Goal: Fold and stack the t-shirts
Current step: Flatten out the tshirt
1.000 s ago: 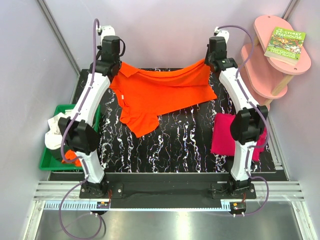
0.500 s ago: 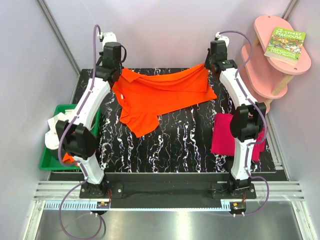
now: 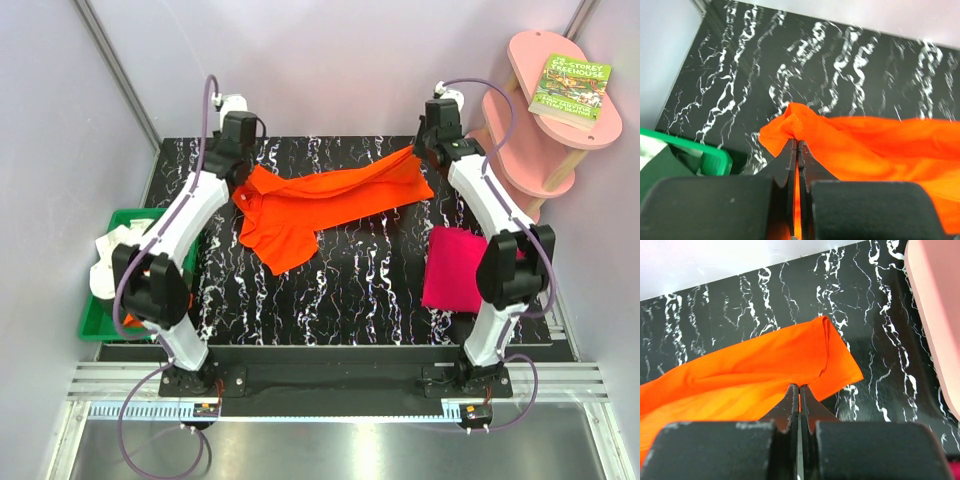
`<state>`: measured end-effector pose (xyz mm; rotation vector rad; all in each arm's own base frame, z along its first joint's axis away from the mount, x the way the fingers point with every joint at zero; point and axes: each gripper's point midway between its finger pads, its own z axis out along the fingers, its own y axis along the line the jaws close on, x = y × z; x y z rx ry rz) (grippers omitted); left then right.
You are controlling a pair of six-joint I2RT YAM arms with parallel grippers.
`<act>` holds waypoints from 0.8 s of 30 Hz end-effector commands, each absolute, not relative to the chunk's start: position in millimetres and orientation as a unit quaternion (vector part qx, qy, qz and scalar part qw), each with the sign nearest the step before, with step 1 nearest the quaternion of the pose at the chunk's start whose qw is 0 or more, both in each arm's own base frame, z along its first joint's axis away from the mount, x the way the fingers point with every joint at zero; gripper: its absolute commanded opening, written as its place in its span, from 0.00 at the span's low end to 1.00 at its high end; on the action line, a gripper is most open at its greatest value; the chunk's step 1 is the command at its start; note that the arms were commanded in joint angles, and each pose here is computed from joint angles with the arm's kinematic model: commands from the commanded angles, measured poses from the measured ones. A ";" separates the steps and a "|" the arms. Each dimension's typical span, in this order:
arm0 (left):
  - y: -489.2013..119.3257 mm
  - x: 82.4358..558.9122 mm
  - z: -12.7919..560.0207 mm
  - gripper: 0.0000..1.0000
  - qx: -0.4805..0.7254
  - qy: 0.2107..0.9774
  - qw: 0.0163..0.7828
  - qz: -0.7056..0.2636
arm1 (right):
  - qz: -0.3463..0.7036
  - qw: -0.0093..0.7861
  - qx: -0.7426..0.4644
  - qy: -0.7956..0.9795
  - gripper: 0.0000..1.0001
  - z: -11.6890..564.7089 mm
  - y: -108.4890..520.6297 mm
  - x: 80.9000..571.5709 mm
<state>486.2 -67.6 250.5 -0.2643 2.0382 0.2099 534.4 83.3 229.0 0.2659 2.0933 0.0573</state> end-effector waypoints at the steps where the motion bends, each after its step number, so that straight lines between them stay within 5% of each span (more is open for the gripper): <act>1: -102.3 429.9 374.7 0.00 -0.095 0.777 0.622 0.040 | 0.033 0.569 0.093 0.816 0.00 313.0 97.1 501.4; 5: -111.4 377.2 386.7 0.00 -0.087 0.776 0.625 0.011 | 0.019 0.568 0.071 0.819 0.00 319.7 107.5 449.3; 12: -99.1 318.5 295.2 0.00 -0.079 0.821 0.565 0.020 | 0.025 0.525 0.072 0.848 0.00 265.6 106.6 375.0; 24: -90.5 245.7 242.4 0.00 -0.066 0.848 0.526 0.009 | 0.015 0.484 0.079 0.871 0.00 217.5 82.0 295.1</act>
